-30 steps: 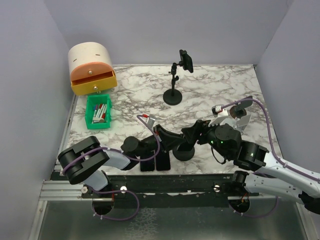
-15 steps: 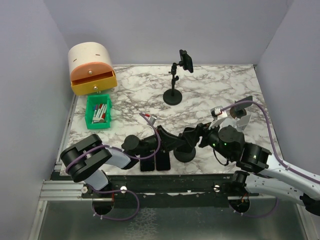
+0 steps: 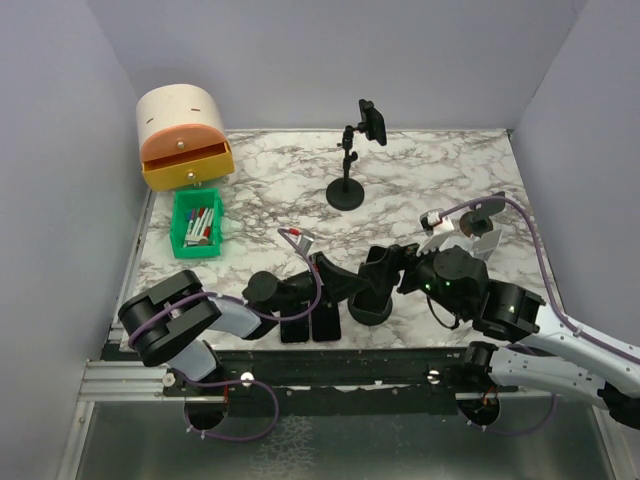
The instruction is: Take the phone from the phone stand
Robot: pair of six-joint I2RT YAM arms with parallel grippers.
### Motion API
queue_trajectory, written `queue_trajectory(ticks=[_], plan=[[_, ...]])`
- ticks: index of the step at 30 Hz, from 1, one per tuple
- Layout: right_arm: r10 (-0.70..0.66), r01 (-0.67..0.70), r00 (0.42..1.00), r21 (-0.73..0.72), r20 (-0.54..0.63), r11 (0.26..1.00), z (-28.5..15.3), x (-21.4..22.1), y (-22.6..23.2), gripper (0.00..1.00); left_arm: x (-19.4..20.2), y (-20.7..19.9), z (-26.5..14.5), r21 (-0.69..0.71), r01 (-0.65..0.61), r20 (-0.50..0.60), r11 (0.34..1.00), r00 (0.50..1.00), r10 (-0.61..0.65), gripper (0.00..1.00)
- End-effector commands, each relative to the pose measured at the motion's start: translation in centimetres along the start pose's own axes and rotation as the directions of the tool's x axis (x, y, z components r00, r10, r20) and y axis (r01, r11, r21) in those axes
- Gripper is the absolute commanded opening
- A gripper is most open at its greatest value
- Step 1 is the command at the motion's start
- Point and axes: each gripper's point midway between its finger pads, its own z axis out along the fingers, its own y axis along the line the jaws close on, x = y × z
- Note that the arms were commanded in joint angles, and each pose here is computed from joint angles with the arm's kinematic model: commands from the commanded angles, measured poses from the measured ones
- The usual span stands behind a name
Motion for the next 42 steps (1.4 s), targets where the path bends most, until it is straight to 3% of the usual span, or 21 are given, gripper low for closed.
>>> queue_trajectory(ticks=[1,10,20,42], plan=[[0.014,-0.014,1.0,-0.006,-0.02,1.0,-1.2,-1.5,0.9,0.99,-4.1,-2.2,0.2,0.024,-0.173,0.212,0.985,0.963,0.164,0.0],[0.041,-0.027,0.997,0.194,-0.071,0.981,-1.5,-1.7,-1.5,1.0,-3.9,-1.9,1.0,-0.09,-0.303,0.261,0.949,0.912,0.316,0.0],[0.07,-0.029,0.992,0.346,-0.105,0.938,-0.7,-1.2,-2.9,1.0,-3.7,-0.5,1.0,-0.223,-0.336,0.306,0.915,0.867,0.393,0.0],[-0.006,0.02,0.999,0.305,-0.048,0.952,2.0,-2.0,-1.8,0.92,-3.0,-1.1,1.1,-0.185,-0.323,0.292,0.928,0.884,0.366,0.0]])
